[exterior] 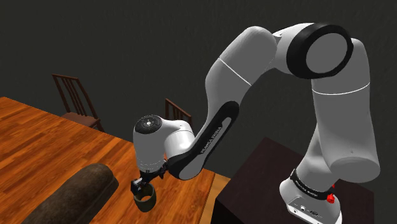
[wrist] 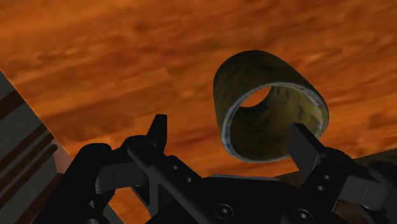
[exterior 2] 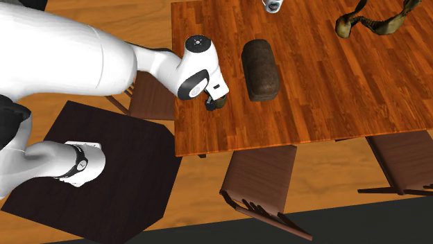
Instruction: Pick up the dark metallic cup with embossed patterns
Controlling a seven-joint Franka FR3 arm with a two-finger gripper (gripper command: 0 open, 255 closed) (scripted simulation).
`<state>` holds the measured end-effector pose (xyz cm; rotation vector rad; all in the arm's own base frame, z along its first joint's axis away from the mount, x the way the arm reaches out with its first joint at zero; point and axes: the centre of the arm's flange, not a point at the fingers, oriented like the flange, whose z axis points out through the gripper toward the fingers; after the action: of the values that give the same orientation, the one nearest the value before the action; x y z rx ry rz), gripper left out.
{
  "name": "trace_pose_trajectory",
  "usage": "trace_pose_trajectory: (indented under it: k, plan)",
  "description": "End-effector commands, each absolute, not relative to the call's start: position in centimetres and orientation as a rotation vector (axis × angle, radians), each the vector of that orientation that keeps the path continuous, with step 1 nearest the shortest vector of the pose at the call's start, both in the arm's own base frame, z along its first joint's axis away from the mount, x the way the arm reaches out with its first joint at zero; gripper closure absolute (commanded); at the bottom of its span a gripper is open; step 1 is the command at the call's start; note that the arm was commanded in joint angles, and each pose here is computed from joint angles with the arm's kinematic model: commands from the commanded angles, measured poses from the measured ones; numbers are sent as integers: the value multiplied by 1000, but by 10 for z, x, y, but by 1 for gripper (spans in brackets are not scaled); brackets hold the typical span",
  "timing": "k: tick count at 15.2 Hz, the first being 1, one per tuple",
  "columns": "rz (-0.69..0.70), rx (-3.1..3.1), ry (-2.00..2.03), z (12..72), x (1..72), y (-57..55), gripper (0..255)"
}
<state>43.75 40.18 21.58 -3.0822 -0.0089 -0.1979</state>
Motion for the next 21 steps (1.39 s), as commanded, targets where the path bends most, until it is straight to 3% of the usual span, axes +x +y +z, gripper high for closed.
trace_pose_trajectory:
  k: [1, 5, 6, 15, 21]
  plan:
    - [-199, -3082, -8, 206, 438, 403, 0]
    - [-199, -3082, -9, 192, 438, 403, 0]
    - [-199, -3082, -9, 192, 438, 403, 255]
    - [-199, -3082, -8, 192, 438, 403, 255]
    - [-199, -3082, -8, 224, 438, 403, 255]
